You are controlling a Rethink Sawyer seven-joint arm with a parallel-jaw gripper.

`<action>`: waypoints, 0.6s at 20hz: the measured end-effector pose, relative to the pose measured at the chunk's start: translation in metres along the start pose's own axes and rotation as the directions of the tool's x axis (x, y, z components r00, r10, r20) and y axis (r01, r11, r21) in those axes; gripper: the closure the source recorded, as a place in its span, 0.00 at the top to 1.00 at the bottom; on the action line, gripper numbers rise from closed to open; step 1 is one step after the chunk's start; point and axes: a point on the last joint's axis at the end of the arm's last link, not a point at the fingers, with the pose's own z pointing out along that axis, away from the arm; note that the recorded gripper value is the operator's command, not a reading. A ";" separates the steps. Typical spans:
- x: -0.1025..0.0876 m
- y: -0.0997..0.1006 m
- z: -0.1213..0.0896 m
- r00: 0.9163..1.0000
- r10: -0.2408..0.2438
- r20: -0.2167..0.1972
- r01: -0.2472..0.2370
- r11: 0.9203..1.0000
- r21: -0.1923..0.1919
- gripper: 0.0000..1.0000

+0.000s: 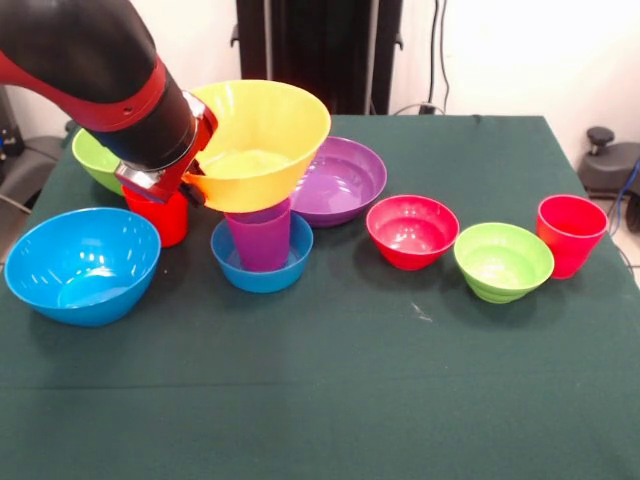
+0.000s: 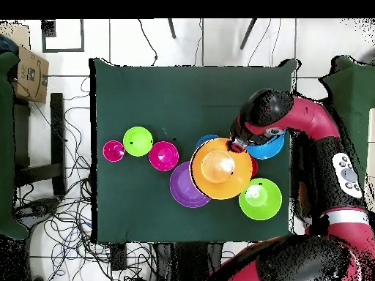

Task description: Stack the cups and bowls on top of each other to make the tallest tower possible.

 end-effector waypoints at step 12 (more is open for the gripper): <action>-0.028 0.006 -0.013 1.000 -0.016 0.009 0.016 1.000 -0.019 0.00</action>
